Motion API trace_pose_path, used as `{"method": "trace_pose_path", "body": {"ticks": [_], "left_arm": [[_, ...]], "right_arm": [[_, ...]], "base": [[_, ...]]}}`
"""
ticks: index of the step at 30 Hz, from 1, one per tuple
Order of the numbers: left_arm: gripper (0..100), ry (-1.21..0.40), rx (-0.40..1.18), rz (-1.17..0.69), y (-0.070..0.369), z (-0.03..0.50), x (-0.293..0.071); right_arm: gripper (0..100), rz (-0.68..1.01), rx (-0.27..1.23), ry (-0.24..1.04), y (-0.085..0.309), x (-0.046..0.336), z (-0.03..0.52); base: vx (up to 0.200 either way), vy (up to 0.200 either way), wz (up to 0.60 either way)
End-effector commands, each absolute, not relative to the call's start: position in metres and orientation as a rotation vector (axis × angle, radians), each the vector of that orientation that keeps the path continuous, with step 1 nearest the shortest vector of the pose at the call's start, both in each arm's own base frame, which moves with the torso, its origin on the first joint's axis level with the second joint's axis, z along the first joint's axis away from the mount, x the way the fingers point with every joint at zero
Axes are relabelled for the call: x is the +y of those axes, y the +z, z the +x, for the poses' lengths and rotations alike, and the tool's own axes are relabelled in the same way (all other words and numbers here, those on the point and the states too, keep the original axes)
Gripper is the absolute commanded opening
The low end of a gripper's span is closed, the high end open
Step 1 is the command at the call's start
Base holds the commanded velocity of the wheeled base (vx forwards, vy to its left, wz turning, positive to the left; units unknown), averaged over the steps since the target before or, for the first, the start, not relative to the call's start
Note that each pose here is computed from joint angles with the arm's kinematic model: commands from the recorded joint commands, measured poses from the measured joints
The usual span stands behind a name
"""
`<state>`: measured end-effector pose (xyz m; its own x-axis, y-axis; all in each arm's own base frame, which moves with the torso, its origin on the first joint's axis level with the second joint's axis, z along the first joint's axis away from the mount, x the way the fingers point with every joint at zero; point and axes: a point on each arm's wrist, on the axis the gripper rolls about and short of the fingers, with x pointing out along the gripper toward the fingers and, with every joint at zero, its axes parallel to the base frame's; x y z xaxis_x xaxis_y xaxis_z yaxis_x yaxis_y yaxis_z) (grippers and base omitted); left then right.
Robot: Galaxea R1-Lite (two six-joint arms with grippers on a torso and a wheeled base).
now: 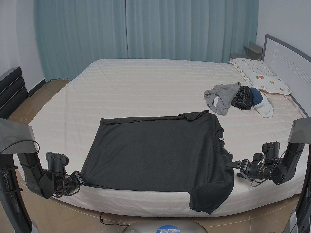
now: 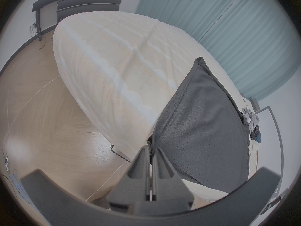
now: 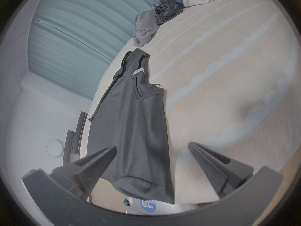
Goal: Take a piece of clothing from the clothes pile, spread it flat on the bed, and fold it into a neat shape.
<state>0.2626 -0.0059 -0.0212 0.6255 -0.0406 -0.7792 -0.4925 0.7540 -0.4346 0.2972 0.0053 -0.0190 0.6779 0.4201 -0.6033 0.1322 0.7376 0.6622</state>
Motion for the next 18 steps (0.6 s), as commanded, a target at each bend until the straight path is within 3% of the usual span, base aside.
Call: {"method": "trace_pose_path", "body": {"ticks": [1, 18], "left_arm": [[0, 0.283, 0.869, -0.686, -0.021, 0.262, -0.006], [0, 0.283, 0.872, -0.689, -0.021, 0.262, -0.006]], "right_arm": [[0, 0.739, 0.828, 0.188, -0.029, 0.007, 0.31], [0, 0.72, 0.669, 0.208, -0.023, 0.011, 0.364]], "base": [[0.0, 0.0, 0.0], [0.0, 0.0, 0.0]]}}
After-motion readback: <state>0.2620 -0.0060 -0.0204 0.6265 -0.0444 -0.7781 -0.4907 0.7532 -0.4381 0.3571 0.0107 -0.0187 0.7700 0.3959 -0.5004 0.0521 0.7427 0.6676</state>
